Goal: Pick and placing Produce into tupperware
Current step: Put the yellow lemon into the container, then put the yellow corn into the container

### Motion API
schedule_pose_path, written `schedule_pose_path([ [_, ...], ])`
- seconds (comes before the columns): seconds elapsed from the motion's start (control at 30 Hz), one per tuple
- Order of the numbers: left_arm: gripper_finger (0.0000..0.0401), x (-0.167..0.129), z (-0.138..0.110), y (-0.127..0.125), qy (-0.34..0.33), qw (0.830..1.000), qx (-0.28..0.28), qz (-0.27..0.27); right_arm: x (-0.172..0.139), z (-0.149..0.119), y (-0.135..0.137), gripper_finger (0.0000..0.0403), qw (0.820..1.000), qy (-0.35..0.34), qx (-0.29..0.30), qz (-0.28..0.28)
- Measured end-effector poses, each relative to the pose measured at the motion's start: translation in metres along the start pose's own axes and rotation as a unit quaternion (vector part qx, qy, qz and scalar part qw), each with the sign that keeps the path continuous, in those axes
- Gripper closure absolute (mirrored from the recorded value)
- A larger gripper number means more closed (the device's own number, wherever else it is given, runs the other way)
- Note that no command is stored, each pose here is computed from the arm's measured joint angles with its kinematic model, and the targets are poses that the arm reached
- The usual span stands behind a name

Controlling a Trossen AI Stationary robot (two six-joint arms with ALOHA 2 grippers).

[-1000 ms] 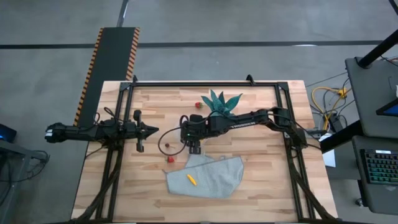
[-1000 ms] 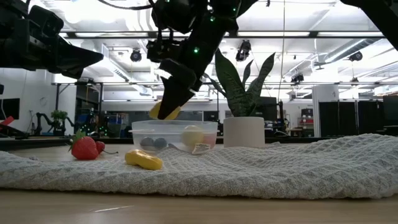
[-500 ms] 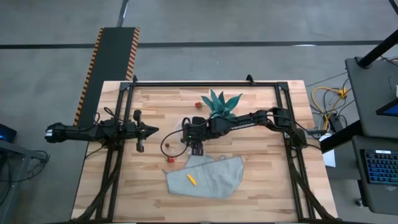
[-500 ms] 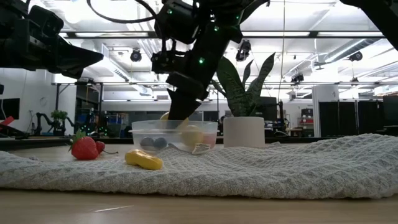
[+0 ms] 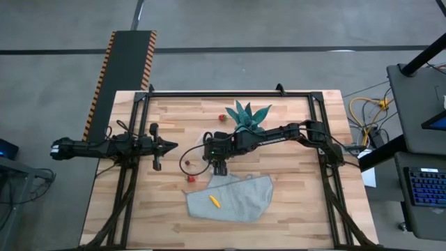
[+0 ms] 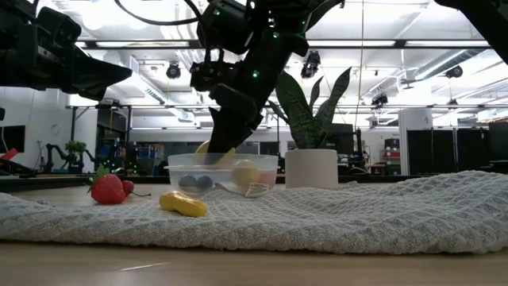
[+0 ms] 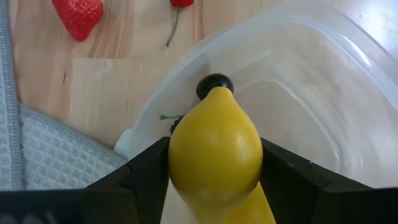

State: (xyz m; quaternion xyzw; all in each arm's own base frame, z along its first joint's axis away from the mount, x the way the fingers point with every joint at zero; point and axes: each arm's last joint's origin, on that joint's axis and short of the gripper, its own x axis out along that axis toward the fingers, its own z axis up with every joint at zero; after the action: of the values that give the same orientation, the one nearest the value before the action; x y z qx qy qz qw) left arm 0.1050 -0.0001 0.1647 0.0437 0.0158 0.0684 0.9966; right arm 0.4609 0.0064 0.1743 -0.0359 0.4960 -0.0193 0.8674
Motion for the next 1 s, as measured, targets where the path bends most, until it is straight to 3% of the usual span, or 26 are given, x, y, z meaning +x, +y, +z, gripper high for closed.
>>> schedule_pose_path([
  [0.63, 0.0401, 0.0, 0.0, 0.0, 0.0, 1.0, 0.0, 0.0, -0.001, 0.001, 0.0, 0.0179, 1.0, -0.001, 0.0, 0.0],
  [1.0, 0.0401, 0.0, 0.0, 0.0, 0.0, 1.0, 0.0, 0.0, -0.021, 0.025, 0.0, 0.0179, 0.999, -0.04, 0.005, 0.001],
])
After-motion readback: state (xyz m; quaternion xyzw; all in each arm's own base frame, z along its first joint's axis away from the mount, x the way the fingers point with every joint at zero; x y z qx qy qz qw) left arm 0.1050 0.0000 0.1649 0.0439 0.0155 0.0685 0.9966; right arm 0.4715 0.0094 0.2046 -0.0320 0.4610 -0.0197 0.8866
